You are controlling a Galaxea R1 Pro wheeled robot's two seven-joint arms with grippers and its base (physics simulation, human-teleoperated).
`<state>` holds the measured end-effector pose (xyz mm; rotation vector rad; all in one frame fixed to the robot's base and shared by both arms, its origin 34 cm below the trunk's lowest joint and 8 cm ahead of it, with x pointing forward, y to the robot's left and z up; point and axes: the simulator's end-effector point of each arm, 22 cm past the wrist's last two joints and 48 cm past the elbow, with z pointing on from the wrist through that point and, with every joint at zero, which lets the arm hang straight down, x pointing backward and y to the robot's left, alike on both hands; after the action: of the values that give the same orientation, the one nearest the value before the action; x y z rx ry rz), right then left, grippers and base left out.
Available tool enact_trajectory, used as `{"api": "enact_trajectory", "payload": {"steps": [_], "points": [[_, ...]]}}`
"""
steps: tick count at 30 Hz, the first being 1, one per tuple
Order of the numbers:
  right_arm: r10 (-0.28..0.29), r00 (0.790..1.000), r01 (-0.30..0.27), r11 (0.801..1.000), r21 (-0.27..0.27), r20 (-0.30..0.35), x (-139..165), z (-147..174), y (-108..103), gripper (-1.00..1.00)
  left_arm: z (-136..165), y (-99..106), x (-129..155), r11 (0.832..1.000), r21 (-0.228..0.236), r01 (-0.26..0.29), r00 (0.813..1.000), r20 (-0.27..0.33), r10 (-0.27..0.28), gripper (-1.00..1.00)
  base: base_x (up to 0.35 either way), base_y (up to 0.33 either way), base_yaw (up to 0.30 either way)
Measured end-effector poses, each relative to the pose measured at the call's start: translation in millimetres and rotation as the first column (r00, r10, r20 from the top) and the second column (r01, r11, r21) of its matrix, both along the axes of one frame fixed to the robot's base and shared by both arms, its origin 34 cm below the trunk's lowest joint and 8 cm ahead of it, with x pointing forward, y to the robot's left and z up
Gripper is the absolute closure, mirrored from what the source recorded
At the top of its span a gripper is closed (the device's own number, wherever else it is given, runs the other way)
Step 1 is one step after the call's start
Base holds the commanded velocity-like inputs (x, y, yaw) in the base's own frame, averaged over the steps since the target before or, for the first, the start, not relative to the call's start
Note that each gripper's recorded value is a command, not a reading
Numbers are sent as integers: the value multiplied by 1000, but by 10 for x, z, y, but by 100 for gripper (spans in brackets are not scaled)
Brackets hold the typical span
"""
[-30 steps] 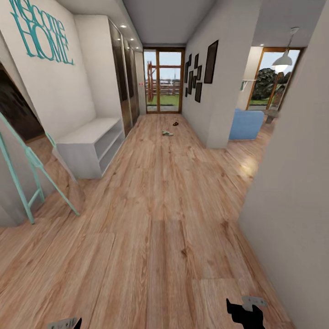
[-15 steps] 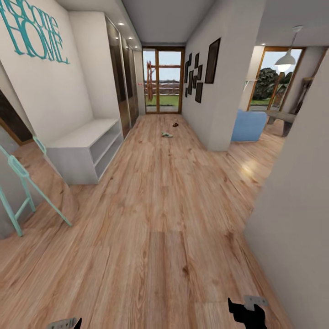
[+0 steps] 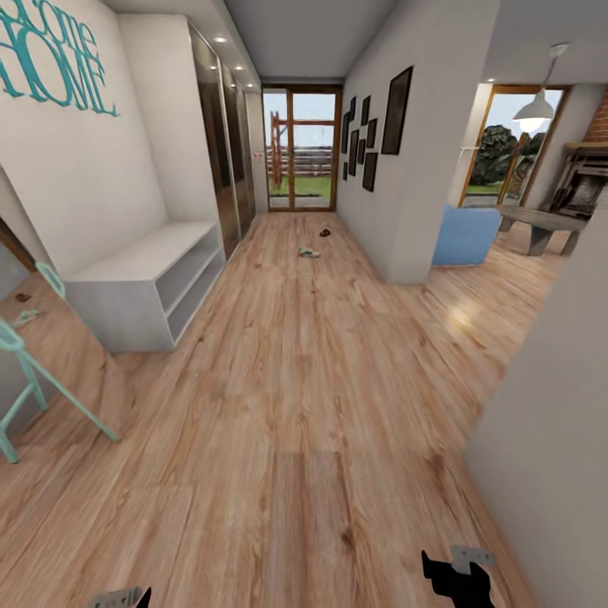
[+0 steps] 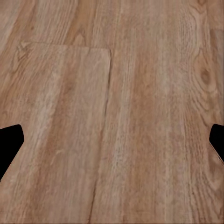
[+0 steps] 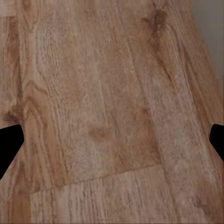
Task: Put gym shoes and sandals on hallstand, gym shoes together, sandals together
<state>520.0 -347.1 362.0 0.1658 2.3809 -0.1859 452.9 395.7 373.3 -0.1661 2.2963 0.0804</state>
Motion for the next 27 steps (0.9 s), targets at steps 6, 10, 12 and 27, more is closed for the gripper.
{"api": "enact_trajectory", "payload": {"steps": [6, 10, 12, 27], "points": [[6, 1000, -6, 1000, 4, -3, -8, -9, 32, -100, -4, -9, -3, 1000, -2, 0, 1000, -1, 0, -100, 340, 0, 0], [17, 1000, -17, 1000, 8, -6, -12, -20, 91, -100, -15, -17, -16, 1000, -4, 0, 1000, -4, 0, -100, 340, 0, 0], [23, 1000, -23, 1000, 9, -7, -12, -23, 113, -100, -26, -25, -31, 1000, -6, 0, 1000, -8, 0, -100, 340, 0, 0], [28, 1000, -28, 1000, 5, -9, -13, -26, 131, -100, -53, -39, -67, 1000, -11, -2, 1000, -17, 2, -100, 340, 0, 0]]}}
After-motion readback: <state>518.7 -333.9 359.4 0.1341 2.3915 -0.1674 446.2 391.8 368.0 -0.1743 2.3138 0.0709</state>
